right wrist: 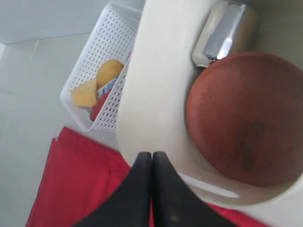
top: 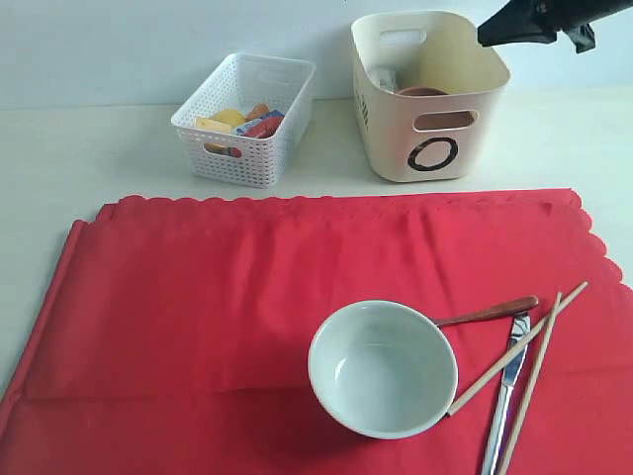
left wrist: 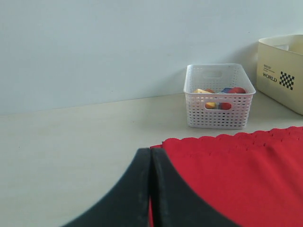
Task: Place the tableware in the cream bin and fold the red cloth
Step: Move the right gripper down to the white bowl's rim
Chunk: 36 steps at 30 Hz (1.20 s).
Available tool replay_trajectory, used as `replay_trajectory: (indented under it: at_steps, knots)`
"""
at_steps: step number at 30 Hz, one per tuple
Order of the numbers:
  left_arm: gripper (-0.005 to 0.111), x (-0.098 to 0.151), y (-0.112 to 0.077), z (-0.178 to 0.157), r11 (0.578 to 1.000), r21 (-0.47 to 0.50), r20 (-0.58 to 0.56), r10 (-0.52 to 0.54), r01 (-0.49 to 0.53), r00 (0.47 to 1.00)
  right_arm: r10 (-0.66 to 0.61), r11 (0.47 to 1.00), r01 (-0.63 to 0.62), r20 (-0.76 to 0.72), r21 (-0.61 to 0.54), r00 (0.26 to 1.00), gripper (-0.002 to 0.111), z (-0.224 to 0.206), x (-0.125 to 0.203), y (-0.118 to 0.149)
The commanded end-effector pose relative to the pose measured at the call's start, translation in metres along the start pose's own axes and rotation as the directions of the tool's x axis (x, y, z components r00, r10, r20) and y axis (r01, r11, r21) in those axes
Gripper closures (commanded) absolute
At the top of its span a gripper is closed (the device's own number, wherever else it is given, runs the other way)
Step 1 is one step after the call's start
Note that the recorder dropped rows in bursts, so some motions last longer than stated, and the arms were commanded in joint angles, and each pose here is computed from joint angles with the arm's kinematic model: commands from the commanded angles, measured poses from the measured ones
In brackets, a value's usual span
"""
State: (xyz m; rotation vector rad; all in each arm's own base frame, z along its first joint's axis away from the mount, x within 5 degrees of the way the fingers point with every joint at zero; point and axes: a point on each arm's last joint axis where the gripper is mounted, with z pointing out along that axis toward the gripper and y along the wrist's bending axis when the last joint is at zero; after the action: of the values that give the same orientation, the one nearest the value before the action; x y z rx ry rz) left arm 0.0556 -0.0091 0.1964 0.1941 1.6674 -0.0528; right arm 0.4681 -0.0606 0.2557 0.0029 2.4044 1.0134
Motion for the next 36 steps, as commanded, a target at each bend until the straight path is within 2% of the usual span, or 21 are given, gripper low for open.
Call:
replay_trajectory:
  at_steps: [1,6,12,17,21,28,36]
  knots:
    - [0.105,0.001,0.0,0.0,1.0,-0.005,0.004,-0.002,0.002,1.0,-0.045,0.999,0.045,0.022,-0.016,0.999,0.108,-0.02,-0.005,0.024]
    - [0.105,0.001,0.0,0.0,1.0,-0.005,0.004,-0.005,0.005,1.0,-0.039,0.997,0.04,-0.019,0.068,0.999,0.108,-0.032,0.004,0.035]
    - [0.105,0.001,0.0,0.0,1.0,-0.005,0.004,-0.003,0.003,1.0,-0.032,0.997,0.037,-0.064,0.075,0.997,0.108,-0.042,0.032,0.048]
    - [0.105,0.001,0.0,0.0,1.0,-0.005,0.004,-0.003,0.003,1.0,-0.036,0.993,0.031,0.044,0.111,0.998,0.108,-0.045,0.058,0.053]
    - [0.105,0.001,0.0,0.0,1.0,-0.005,0.004,-0.003,0.003,1.0,-0.036,0.999,0.03,0.158,0.036,0.987,0.108,-0.04,0.09,0.056]
    - [0.105,0.001,0.0,0.0,1.0,-0.005,0.004,-0.005,0.005,1.0,-0.099,0.986,0.129,0.253,-0.106,0.962,0.108,-0.031,0.157,0.061]
    - [0.105,0.001,0.0,0.0,1.0,-0.005,0.004,-0.003,0.003,1.0,-0.179,0.965,0.215,0.224,-0.148,0.958,0.108,-0.018,0.23,0.055]
